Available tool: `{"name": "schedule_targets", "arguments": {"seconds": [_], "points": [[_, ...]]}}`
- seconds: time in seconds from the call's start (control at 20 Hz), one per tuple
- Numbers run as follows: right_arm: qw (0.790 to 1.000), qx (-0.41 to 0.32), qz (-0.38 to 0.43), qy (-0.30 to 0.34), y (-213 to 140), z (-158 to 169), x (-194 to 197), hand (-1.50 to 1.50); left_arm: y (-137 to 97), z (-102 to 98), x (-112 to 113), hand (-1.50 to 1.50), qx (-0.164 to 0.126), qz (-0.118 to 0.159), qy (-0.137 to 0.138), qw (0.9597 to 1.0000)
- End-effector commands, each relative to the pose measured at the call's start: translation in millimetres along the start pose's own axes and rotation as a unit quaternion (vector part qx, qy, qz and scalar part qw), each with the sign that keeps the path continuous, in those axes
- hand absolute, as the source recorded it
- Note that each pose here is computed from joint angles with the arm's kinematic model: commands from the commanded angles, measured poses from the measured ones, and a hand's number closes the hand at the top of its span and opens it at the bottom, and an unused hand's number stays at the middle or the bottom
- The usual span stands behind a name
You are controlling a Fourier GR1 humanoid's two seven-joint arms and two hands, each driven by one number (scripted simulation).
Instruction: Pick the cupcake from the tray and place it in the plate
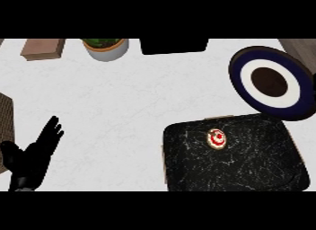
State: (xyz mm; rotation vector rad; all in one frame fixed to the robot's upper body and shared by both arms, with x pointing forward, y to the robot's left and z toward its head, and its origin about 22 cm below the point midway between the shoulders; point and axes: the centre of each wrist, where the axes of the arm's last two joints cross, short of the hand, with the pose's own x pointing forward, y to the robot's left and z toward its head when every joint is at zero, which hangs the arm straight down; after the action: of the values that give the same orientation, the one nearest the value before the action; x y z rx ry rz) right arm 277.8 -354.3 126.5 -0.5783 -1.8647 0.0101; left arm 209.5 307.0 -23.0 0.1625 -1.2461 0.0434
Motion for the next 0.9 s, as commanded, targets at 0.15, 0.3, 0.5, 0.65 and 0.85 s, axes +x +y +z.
{"name": "schedule_targets", "arguments": {"seconds": [0.15, 0.3, 0.5, 0.65, 0.85], "points": [[0.982, -0.178, 0.055, 0.021, -14, 86, -31, -1.5, -53, -5, 2, 0.0, -0.059, 0.029, 0.03, 0.9974], [0.986, -0.152, 0.069, 0.019, -21, 122, -17, -1.5, -65, -16, -5, 0.0, -0.065, 0.025, 0.028, 0.9972], [0.987, -0.091, 0.126, 0.049, -25, 117, 8, -1.5, -61, -4, -4, 0.0, -0.064, 0.023, 0.03, 0.9973], [0.973, 0.012, 0.198, 0.114, -30, 123, 15, -1.5, -68, -10, -2, 0.0, -0.07, 0.025, 0.033, 0.9967], [0.952, 0.092, 0.248, 0.152, -13, 119, 44, -1.5, -67, -7, -2, 0.0, -0.075, 0.021, 0.029, 0.9966]]}}
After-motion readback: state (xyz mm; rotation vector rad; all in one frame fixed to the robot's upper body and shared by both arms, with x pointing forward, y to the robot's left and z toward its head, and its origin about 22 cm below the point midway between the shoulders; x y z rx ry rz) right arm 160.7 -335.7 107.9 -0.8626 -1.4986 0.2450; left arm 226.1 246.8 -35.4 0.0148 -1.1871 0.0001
